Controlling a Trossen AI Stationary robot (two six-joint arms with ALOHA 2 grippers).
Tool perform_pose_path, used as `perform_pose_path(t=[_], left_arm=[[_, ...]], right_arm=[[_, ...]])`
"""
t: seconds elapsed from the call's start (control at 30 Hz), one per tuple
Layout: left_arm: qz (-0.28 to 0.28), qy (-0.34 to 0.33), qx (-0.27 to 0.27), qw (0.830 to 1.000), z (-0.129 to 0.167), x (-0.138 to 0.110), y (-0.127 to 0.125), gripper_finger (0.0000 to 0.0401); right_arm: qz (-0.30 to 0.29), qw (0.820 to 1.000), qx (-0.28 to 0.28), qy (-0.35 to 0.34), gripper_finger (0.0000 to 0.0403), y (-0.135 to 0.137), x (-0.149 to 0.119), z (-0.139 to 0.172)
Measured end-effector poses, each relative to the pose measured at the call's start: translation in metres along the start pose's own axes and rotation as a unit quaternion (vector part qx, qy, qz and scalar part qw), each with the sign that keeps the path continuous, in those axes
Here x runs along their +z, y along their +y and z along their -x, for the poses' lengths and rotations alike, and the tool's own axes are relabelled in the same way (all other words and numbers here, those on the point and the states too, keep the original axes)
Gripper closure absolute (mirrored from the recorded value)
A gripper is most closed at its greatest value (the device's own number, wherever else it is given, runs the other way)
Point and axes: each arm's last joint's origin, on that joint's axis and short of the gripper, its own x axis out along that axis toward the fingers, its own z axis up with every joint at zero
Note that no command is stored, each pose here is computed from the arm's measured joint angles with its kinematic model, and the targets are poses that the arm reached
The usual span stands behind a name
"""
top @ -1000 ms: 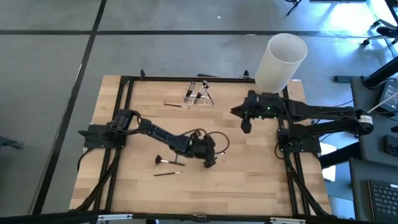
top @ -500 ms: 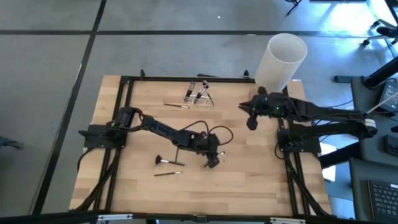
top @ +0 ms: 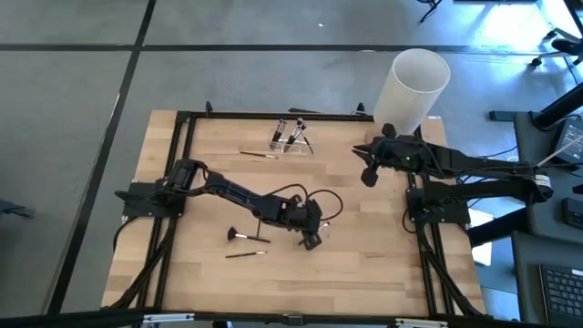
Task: Pick & Place Makeup Brushes
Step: Put the eyeshadow brush into the transparent organizer
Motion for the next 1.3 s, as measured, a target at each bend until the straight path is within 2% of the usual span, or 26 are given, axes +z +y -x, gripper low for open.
perform_pose_path(t=[1.07,1.3], left_arm=[[-0.028,0.017,-0.002,0.999,-0.016,-0.018,-0.005,0.0270],[-0.020,0.045,0.015,0.999,-0.018,-0.024,-0.001,0.0296]], right_arm=[[-0.004,1.000,0.000,0.012,0.0347,0.000,-0.002,0.000],[-0.008,1.000,0.000,0.013,0.0347,0.000,-0.002,0.000]])
